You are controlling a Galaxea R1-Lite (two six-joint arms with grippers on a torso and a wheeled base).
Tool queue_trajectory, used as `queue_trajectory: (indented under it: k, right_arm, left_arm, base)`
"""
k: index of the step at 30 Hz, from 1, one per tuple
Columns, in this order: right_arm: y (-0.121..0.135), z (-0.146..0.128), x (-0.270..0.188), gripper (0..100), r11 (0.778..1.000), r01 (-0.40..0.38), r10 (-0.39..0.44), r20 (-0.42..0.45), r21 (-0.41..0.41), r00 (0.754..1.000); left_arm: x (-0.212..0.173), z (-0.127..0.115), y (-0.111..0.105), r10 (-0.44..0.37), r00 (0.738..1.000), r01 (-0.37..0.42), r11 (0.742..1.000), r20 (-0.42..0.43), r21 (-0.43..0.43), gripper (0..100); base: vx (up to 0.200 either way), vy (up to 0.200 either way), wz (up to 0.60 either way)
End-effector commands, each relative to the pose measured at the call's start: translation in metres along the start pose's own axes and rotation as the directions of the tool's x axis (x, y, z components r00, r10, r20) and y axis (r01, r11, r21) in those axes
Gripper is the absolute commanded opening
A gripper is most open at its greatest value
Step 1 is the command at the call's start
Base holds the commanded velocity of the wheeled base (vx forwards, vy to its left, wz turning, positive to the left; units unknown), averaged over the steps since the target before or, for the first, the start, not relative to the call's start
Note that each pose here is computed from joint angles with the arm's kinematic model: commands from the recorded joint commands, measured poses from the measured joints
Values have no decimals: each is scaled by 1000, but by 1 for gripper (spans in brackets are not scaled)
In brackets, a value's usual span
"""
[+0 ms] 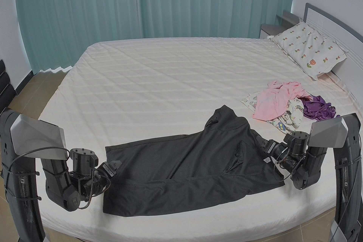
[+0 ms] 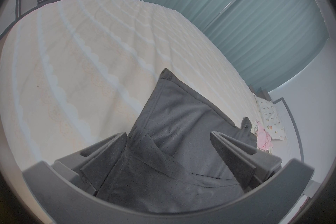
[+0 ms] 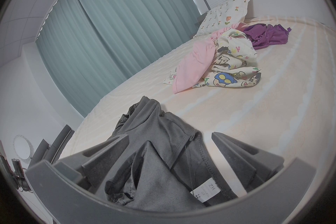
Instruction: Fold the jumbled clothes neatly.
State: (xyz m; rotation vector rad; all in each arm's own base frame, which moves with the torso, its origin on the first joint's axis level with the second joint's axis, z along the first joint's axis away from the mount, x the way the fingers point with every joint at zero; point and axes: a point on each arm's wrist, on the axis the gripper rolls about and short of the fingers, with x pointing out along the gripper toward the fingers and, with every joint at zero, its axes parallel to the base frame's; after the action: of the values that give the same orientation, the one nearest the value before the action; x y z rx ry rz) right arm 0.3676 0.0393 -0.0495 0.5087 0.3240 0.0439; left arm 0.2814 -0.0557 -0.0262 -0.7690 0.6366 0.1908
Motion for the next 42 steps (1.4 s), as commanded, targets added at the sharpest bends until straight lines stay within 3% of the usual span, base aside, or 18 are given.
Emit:
queue_trajectory:
  k: [1, 3, 4, 12, 16, 19, 25, 42]
  right_arm:
    - [1, 0, 0, 100, 1000, -7, 7, 7, -1, 1000]
    - [1, 1, 0, 100, 1000, -8, 8, 9, -1, 1000]
    - [1, 1, 0, 100, 1000, -9, 9, 10, -1, 1000]
    - [5, 5, 6, 100, 999, -53, 53, 7, 1, 999]
    - [8, 14, 8, 100, 992, -127, 126, -93, 2, 988]
    - [8, 16, 18, 100, 992, -125, 125, -164, 11, 978]
    - [5, 14, 39, 100, 990, -128, 115, -196, -58, 974]
    - [-6, 3, 30, 100, 979, -199, 170, -353, -47, 920]
  left_arm:
    - [8, -7, 4, 21, 1000, -20, 1000, -21, 16, 100]
    - [9, -8, 6, 28, 999, -27, 999, -25, 25, 100]
    - [9, -11, 10, 43, 998, -41, 998, -37, 49, 0]
    - [14, -13, 15, 68, 997, -66, 996, -35, 60, 0]
    - [14, -7, 20, 103, 995, -103, 994, 3, 18, 0]
    - [13, -5, 22, 110, 994, -110, 994, 8, -11, 0]
    - [13, -5, 24, 120, 993, -120, 993, 5, -17, 0]
    - [14, -6, 25, 121, 993, -121, 992, 4, -16, 0]
  base:
    - [0, 0, 0]
    - [0, 0, 0]
    - [0, 0, 0]
    - [0, 0, 0]
    - [0, 0, 0]
    - [0, 0, 0]
    - [0, 0, 0]
    - [0, 0, 0]
